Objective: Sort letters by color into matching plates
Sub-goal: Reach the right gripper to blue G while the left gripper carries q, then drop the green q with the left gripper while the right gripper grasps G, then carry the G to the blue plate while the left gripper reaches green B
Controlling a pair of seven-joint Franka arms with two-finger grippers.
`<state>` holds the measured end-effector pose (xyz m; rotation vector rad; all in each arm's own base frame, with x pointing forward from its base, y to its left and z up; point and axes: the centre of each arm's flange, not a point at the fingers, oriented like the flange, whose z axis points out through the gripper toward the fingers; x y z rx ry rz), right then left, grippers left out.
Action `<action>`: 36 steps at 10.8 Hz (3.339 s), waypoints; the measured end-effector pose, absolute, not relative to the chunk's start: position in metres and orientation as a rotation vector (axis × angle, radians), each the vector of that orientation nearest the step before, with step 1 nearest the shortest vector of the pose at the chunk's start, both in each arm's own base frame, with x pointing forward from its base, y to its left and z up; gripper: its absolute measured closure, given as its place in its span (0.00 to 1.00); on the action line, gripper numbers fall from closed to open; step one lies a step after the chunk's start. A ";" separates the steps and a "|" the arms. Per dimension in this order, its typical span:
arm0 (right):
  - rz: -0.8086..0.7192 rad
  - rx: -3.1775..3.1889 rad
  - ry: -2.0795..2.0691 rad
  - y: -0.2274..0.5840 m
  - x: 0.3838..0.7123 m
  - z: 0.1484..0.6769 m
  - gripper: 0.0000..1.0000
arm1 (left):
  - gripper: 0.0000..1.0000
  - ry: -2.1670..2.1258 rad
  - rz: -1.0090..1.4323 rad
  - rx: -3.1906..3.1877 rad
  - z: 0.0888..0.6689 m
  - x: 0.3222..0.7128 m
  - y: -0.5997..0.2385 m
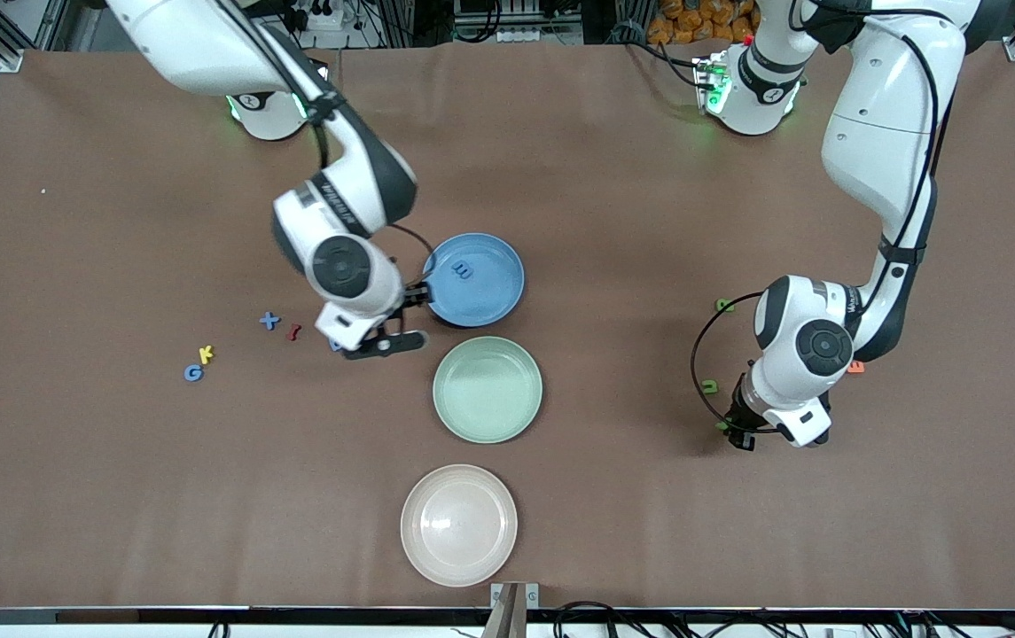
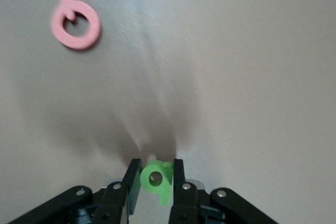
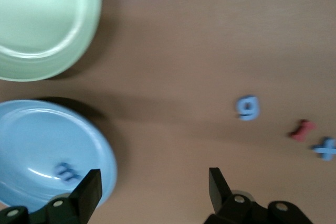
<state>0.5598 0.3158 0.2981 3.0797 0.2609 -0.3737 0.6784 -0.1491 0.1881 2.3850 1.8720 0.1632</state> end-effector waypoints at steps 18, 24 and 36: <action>-0.066 3.125 -0.352 -0.083 0.597 0.239 0.13 | 0.71 1.257 0.196 2.215 0.255 0.616 -0.405; -0.043 3.137 -0.351 -0.085 0.597 0.196 0.26 | 0.71 1.111 0.217 2.272 0.251 0.582 -0.453; -0.018 3.123 -0.310 -0.088 0.596 0.177 0.40 | 0.71 1.003 0.300 2.320 0.220 0.560 -0.475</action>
